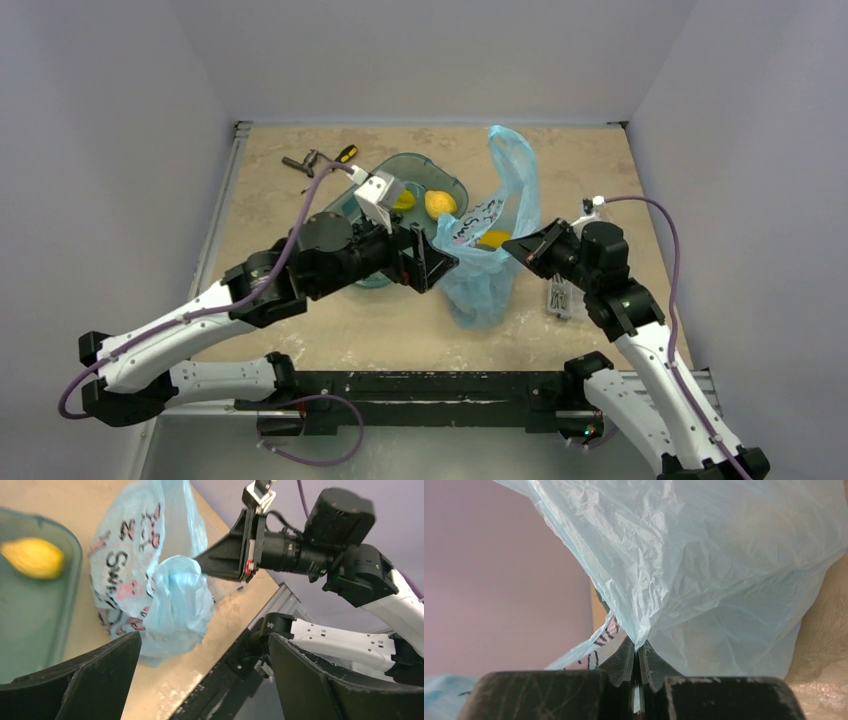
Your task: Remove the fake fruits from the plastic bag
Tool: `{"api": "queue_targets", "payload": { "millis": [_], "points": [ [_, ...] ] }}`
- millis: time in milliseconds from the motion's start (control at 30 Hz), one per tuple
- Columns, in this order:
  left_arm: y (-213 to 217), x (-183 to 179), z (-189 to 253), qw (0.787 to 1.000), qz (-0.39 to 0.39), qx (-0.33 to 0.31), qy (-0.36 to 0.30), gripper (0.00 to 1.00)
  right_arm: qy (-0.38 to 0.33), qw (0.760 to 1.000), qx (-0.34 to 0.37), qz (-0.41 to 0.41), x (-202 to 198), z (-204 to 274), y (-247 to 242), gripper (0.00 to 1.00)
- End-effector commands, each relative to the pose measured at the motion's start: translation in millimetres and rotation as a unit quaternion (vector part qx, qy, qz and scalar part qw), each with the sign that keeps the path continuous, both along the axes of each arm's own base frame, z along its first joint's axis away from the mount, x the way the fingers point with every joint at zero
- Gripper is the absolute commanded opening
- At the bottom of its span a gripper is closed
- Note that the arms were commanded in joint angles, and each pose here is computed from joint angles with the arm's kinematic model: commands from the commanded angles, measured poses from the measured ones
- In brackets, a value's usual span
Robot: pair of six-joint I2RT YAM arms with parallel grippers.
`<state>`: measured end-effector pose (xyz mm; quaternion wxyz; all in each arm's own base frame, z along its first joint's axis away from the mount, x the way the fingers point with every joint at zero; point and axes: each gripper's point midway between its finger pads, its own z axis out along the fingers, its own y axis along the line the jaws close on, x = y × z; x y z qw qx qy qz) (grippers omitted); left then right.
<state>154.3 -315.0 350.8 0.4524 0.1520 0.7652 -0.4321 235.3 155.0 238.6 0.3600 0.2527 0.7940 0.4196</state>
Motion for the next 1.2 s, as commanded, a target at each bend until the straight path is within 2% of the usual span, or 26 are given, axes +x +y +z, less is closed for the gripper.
{"api": "queue_targets", "payload": {
  "millis": [0, 133, 267, 433, 533, 633, 967, 1100, 1167],
  "points": [
    [40.9, 8.2, 55.5, 0.987, -0.004, 0.079, -0.142, 1.0, -0.074, 0.997, -0.015, 0.03, 0.5, 16.6, 3.4, 0.0],
    [49.0, 45.8, 76.2, 0.976, 0.049, 0.123, -0.175, 1.0, -0.111, 0.992, -0.044, 0.043, -1.5, 26.0, 0.7, 0.0],
    [43.9, 89.0, 79.0, 0.969, 0.089, 0.161, -0.167, 0.98, -0.132, 0.988, -0.064, 0.052, -4.6, 37.7, -1.6, 0.0],
    [-2.8, 122.8, 49.0, 0.968, 0.039, 0.209, -0.133, 1.0, -0.144, 0.985, -0.077, 0.058, -5.9, 43.6, -2.8, 0.0],
    [-29.6, 121.5, 21.0, 0.97, -0.021, 0.215, -0.111, 1.0, -0.151, 0.983, -0.077, 0.065, -6.5, 45.4, -0.9, 0.0],
    [-44.8, 118.2, -11.1, 0.975, -0.047, 0.197, -0.094, 1.0, -0.157, 0.982, -0.072, 0.072, -8.7, 49.7, 1.4, 0.0],
    [-65.7, 125.1, -101.7, 0.989, -0.006, 0.148, 0.009, 1.0, -0.171, 0.98, -0.071, 0.074, -7.2, 57.4, 2.4, 0.0],
    [-87.5, 128.7, -122.6, 0.99, -0.032, 0.137, 0.03, 1.0, -0.179, 0.978, -0.081, 0.077, -5.7, 60.3, 2.1, 0.0],
    [-84.3, 139.7, -135.1, 0.985, -0.013, 0.162, 0.048, 0.84, -0.182, 0.976, -0.1, 0.062, -2.1, 64.0, -5.1, 0.0]
  ]
}}
